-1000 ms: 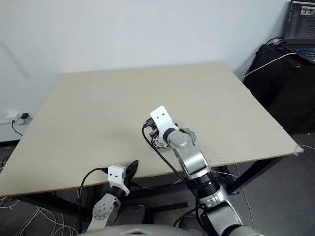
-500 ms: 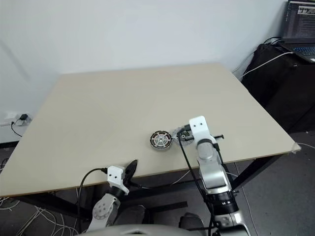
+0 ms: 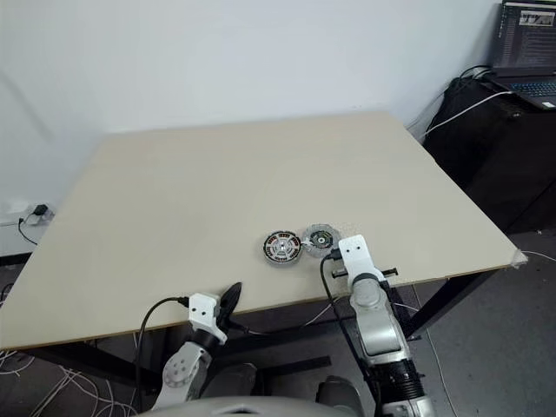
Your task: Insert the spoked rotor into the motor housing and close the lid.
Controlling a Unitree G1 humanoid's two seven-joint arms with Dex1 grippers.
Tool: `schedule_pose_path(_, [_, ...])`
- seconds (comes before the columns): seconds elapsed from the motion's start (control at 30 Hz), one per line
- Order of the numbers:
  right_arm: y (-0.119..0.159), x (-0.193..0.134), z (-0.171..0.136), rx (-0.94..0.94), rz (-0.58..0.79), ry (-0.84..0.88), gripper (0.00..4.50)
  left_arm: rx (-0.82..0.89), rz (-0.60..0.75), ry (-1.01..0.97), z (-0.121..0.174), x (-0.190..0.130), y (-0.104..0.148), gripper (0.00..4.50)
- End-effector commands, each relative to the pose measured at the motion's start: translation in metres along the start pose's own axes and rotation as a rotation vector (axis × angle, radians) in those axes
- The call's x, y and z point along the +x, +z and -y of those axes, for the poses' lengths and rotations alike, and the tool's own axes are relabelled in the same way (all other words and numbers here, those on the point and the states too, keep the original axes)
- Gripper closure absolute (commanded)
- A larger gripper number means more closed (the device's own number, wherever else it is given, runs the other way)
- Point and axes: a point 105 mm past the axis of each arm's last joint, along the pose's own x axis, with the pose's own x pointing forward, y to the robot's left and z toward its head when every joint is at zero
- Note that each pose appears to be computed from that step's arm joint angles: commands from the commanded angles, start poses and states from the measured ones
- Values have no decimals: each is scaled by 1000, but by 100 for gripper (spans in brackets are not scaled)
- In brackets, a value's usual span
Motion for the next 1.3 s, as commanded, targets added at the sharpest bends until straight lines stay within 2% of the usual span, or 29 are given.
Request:
schedule_pose_path(0.03, [14,2,-5,29,75,39,446,39,-28,2,-5,-1,-3,450])
schedule_pose_path(0.43, [52,-4,-29,199,335,260,446,75,97,-72,23,1,31,450])
schedule_pose_path(1.03, [95,-33,-56,208,561,516,446,64,111,-32,13,-3,41,450])
schedule_pose_path(1.1, [97,-33,-58,201,569,521,446,61,109,-31,12,-3,41,450])
schedule_pose_path(1.3, [78,-23,-63,163,451,524,446,49,98,-31,12,-3,39,450])
